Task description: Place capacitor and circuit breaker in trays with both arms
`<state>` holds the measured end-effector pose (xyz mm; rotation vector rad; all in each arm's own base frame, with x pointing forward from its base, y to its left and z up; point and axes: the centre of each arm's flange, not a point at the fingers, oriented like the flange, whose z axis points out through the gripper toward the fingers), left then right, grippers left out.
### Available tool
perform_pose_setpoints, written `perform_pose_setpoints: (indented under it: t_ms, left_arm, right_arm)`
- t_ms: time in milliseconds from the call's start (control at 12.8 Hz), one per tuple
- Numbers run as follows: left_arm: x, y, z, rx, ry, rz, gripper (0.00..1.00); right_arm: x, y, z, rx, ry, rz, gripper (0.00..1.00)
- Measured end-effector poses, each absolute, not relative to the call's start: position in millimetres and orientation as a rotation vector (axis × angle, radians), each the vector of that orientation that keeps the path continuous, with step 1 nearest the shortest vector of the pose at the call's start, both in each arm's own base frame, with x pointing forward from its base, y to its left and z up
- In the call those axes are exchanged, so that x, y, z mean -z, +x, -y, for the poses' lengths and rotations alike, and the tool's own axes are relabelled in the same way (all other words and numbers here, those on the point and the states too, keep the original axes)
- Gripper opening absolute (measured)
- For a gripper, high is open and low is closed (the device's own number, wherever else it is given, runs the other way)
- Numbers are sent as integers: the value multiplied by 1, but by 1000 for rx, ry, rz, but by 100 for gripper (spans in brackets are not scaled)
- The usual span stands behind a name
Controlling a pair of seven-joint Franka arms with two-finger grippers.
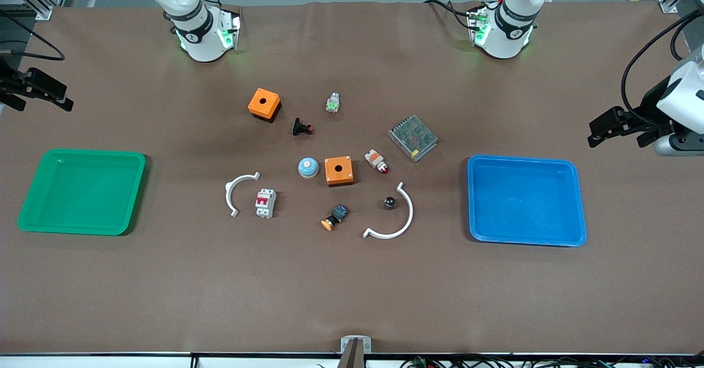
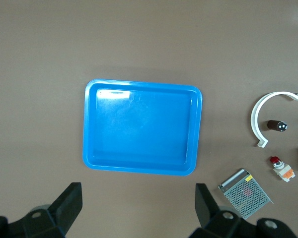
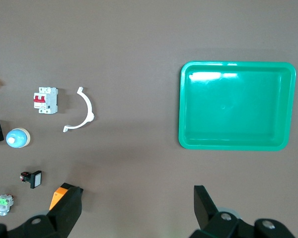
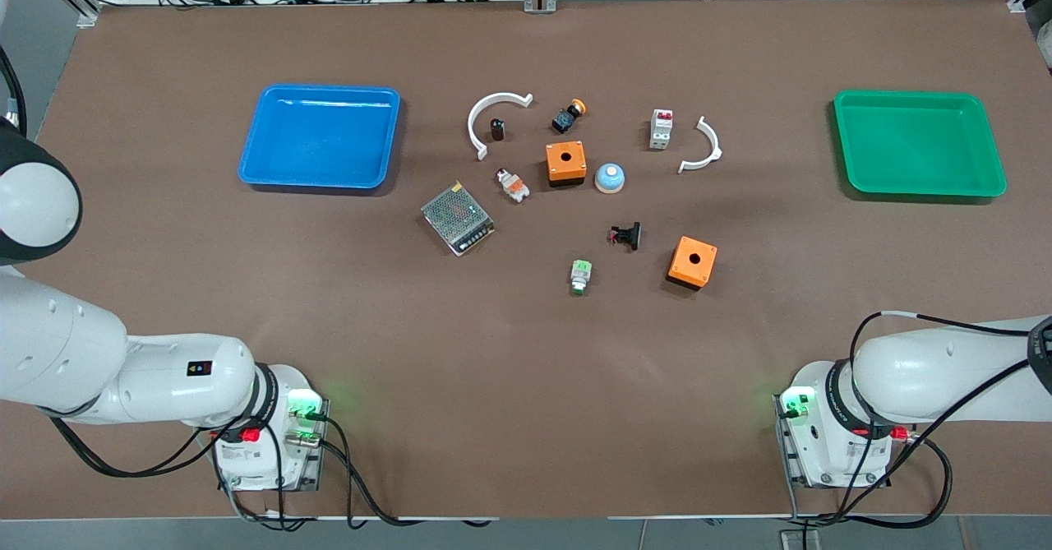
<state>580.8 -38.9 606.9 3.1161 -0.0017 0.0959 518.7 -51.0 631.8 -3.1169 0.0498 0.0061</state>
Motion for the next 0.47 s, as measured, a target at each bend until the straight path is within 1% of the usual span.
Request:
perform_pose_setpoints:
  t_ms: [469]
  left_arm:
    - [-605,581,38,-86,3116,-20,100]
  right_arm:
    - [-632,519,51,-6,-3117,-50,100]
